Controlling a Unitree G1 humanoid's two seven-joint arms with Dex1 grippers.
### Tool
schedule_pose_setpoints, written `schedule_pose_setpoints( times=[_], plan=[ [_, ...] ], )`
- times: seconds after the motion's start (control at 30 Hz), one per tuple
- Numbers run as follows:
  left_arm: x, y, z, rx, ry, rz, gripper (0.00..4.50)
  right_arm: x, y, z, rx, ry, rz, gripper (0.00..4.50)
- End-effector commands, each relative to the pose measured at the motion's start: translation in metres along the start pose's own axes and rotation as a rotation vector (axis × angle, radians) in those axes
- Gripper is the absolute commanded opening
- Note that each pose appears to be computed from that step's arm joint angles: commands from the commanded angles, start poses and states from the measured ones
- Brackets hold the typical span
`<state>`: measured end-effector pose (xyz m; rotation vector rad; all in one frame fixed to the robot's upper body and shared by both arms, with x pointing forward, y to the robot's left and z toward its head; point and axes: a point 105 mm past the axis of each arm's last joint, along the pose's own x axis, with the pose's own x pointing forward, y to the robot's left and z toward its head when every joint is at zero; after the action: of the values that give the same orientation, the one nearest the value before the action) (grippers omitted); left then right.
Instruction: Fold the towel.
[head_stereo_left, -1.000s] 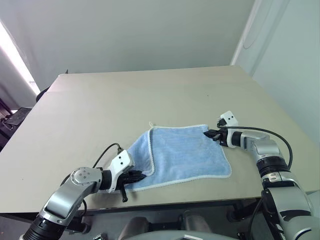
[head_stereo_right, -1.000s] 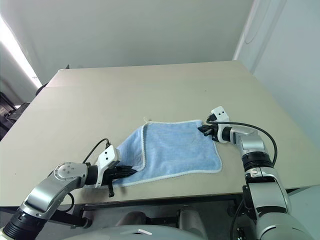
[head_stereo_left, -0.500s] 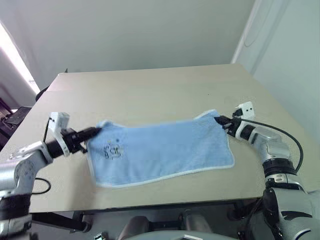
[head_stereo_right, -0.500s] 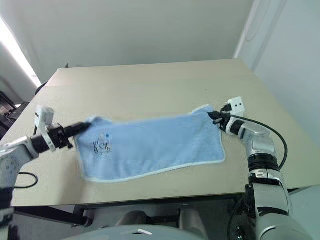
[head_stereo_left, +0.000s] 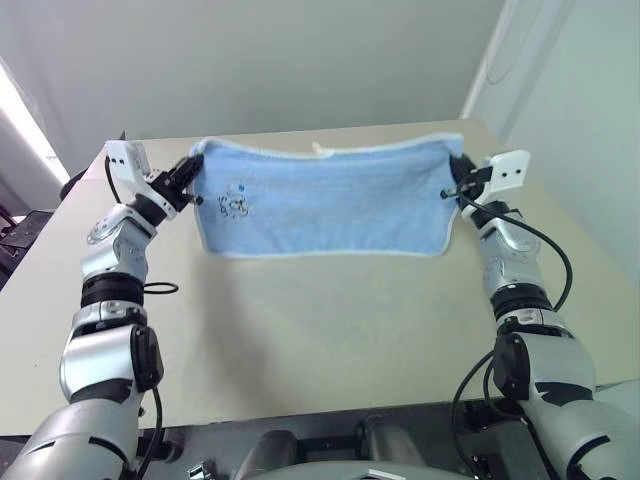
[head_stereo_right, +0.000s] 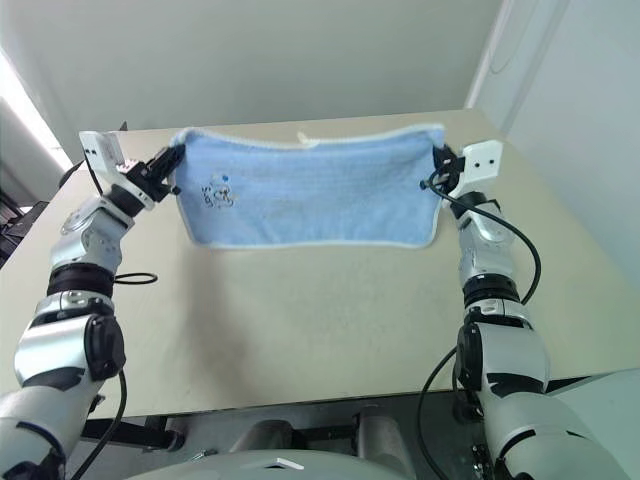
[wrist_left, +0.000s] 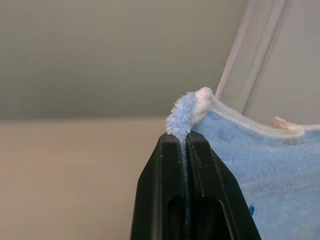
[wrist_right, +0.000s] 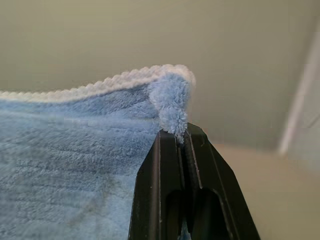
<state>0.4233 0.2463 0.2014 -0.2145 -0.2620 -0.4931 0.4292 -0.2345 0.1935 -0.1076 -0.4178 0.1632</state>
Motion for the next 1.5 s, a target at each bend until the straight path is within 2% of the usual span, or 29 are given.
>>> schedule_pose_setpoints(
  times=[0.03, 0.23, 0.33, 0.43, 0.63, 0.7, 0.93, 1.1, 1.23, 1.5],
  plan=[
    [-0.013, -0.015, 0.023, 0.143, -0.116, -0.148, 0.03, -0.008, 0.0, 0.025, -0.023, -0.166, 0.01, 0.0],
    [-0.082, -0.032, -0.03, 0.294, 0.094, -0.263, 0.03, -0.057, 0.012, -0.001, -0.022, -0.138, 0.141, 0.0],
    [-0.113, -0.042, -0.044, 0.291, 0.162, -0.269, 0.03, -0.085, 0.02, -0.012, -0.024, -0.097, 0.207, 0.0],
    [-0.134, -0.048, -0.047, 0.272, 0.195, -0.259, 0.03, -0.105, 0.02, -0.015, -0.014, -0.063, 0.229, 0.0],
    [-0.164, -0.054, -0.036, 0.194, 0.22, -0.238, 0.03, -0.141, 0.018, -0.017, -0.003, 0.024, 0.285, 0.0],
    [-0.177, -0.056, -0.034, 0.174, 0.227, -0.249, 0.03, -0.155, 0.021, -0.021, -0.011, 0.092, 0.338, 0.0],
    [-0.218, -0.053, -0.058, 0.035, 0.399, -0.206, 0.03, -0.204, 0.026, -0.046, -0.012, 0.438, 0.506, 0.0],
    [-0.222, -0.046, -0.062, -0.065, 0.372, -0.141, 0.03, -0.204, 0.02, -0.045, -0.036, 0.516, 0.496, 0.0],
    [-0.222, -0.039, -0.07, -0.092, 0.373, -0.081, 0.03, -0.188, 0.013, -0.049, -0.048, 0.54, 0.452, 0.0],
    [-0.215, -0.034, -0.079, -0.121, 0.351, -0.027, 0.03, -0.157, 0.013, -0.05, -0.056, 0.451, 0.411, 0.0]
  ],
)
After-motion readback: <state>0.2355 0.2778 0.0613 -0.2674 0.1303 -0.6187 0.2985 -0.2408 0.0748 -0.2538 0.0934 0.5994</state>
